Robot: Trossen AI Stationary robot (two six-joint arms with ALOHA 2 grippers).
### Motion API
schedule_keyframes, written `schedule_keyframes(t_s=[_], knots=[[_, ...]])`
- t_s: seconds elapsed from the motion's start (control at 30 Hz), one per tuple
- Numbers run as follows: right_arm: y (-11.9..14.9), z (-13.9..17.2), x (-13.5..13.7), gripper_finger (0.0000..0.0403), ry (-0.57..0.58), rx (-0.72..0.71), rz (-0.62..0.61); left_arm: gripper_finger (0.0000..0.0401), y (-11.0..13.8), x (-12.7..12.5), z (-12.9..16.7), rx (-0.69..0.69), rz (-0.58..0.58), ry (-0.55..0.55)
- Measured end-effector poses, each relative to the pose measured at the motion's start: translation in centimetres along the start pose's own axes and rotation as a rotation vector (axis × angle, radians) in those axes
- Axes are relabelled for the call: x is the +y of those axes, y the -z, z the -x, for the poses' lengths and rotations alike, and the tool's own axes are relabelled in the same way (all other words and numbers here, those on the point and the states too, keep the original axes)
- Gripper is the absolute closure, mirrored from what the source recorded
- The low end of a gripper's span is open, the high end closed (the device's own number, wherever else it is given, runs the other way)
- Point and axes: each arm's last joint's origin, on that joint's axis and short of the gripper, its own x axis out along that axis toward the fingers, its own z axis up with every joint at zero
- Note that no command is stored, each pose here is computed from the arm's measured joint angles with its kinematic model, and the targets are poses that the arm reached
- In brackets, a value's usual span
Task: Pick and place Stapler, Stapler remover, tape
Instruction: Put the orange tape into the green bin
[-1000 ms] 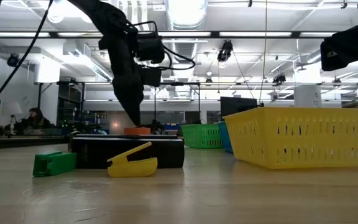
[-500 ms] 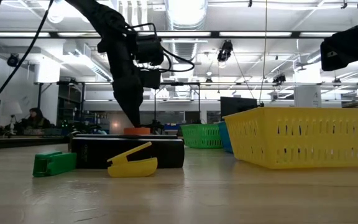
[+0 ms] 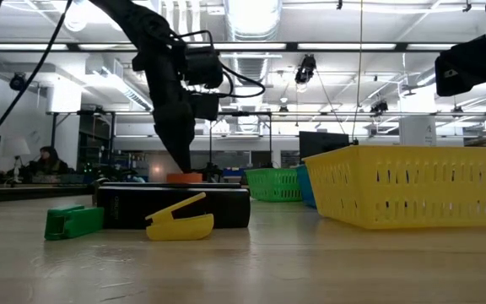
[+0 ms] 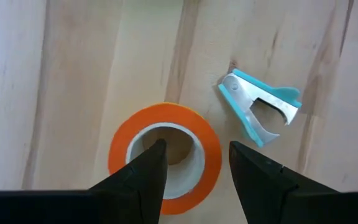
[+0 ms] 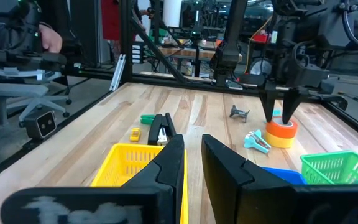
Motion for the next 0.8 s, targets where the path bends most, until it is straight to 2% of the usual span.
schedule_keyframes(t_s=[0.5,0.8], knots=[[0.0,0.0,0.0,0.0351,0.0,0.0,-0.001,0.0227,0.1,-0.6,-0.1,0.001,0.005,0.0],[0.0,0.0,0.0,0.0351,0.0,0.0,0.0,0.0227,1.1,-0.8,-1.1,0.016,0.027,0.022]])
